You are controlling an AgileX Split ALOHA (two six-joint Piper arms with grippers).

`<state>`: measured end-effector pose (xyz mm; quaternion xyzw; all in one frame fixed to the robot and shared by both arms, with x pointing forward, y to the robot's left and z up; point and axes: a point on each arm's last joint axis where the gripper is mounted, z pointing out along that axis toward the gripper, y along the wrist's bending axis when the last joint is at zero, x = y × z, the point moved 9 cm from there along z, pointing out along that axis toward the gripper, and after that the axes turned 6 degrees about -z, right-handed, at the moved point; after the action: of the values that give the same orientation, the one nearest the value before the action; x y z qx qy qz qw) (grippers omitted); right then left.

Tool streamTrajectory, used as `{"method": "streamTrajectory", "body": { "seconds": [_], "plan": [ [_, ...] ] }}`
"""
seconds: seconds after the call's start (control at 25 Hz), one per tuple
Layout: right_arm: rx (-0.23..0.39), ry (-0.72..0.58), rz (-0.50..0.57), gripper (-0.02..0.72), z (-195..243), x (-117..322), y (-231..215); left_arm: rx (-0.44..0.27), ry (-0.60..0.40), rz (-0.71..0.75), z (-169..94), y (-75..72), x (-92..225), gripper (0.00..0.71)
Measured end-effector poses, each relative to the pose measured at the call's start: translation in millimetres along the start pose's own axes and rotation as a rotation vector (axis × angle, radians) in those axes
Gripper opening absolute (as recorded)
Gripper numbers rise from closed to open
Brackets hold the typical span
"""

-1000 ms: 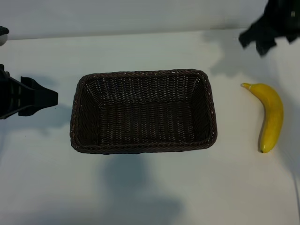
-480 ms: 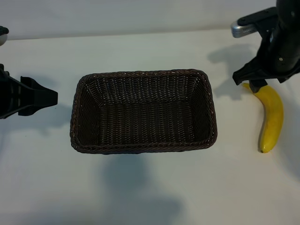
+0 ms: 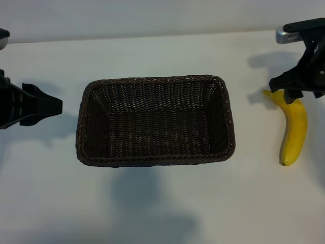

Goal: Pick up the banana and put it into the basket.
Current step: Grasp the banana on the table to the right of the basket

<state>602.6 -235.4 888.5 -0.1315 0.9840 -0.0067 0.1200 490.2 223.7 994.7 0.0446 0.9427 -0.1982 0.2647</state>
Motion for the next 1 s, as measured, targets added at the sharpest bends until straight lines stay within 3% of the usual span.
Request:
{"method": "streamTrajectory", "body": {
  "seconds": [0.2,1.0],
  "plan": [
    [-0.027,0.016,-0.011,0.582,13.6,14.1,6.2,0.0,0.0,0.001,0.0,0.0,0.0,0.5],
    [-0.007,0.055,-0.042,0.582,60.5,29.9,3.7,0.004,0.012,0.001,0.0,-0.7,2.1,0.499]
  ]
}}
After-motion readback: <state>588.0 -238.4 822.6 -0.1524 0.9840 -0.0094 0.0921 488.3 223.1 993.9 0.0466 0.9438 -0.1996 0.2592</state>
